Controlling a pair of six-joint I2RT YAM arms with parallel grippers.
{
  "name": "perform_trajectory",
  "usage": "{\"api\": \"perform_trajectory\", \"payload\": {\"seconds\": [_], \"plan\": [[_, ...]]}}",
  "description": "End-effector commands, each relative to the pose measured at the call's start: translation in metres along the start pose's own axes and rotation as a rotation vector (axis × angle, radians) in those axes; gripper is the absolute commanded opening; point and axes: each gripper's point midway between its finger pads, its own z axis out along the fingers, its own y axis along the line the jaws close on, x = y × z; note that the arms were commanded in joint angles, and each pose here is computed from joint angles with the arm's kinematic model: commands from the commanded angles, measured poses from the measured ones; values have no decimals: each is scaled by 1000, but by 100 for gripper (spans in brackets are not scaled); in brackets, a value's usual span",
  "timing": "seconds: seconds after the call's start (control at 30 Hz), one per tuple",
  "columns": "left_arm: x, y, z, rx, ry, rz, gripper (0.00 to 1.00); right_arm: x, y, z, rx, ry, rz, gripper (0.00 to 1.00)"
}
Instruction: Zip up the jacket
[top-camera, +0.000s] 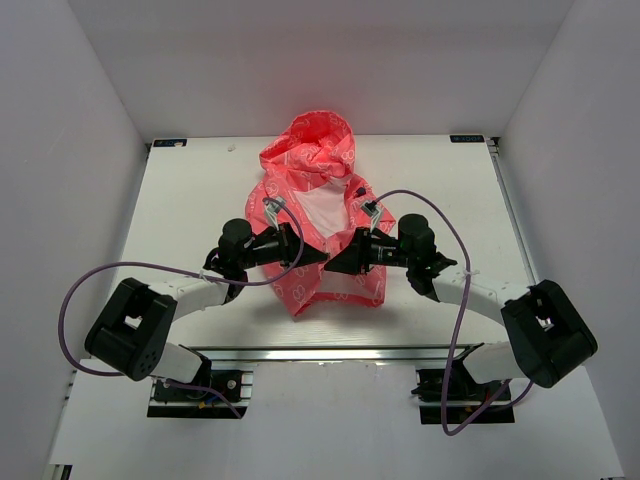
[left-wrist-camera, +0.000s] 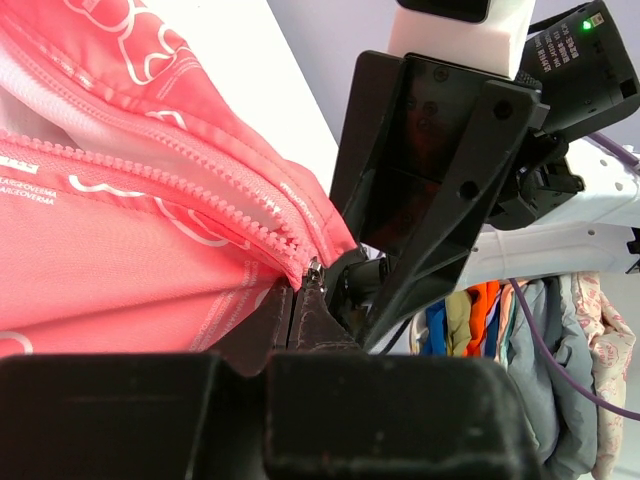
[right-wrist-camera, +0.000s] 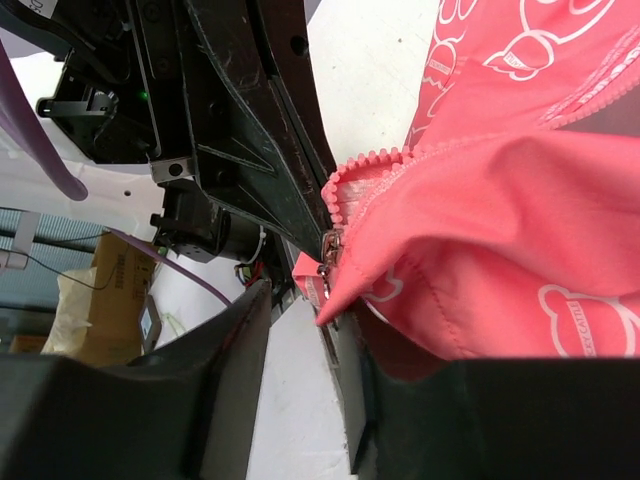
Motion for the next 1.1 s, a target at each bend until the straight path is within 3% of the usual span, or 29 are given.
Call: {"api": "perform_trajectory", "payload": {"seconds": [0.0, 0.17, 0.2, 0.63, 0.8, 1.07], "plan": [[-6, -8, 2, 20, -12, 40, 0, -13, 14, 4, -52, -22, -44, 34], [-5, -8, 1, 22, -8, 36, 0, -13, 13, 5, -45, -22, -36, 18], [-5, -8, 1, 21, -9, 36, 0, -12, 11, 5, -34, -19, -26, 0], [9, 13, -8, -104, 62, 83, 0, -30, 33, 6, -35, -5, 187, 0], [14, 7, -11, -93, 93, 130, 0, -35, 16, 9, 89, -21, 278, 0], [20, 9, -13, -103, 116, 143, 0, -39, 13, -5, 190, -67, 272, 0]]}}
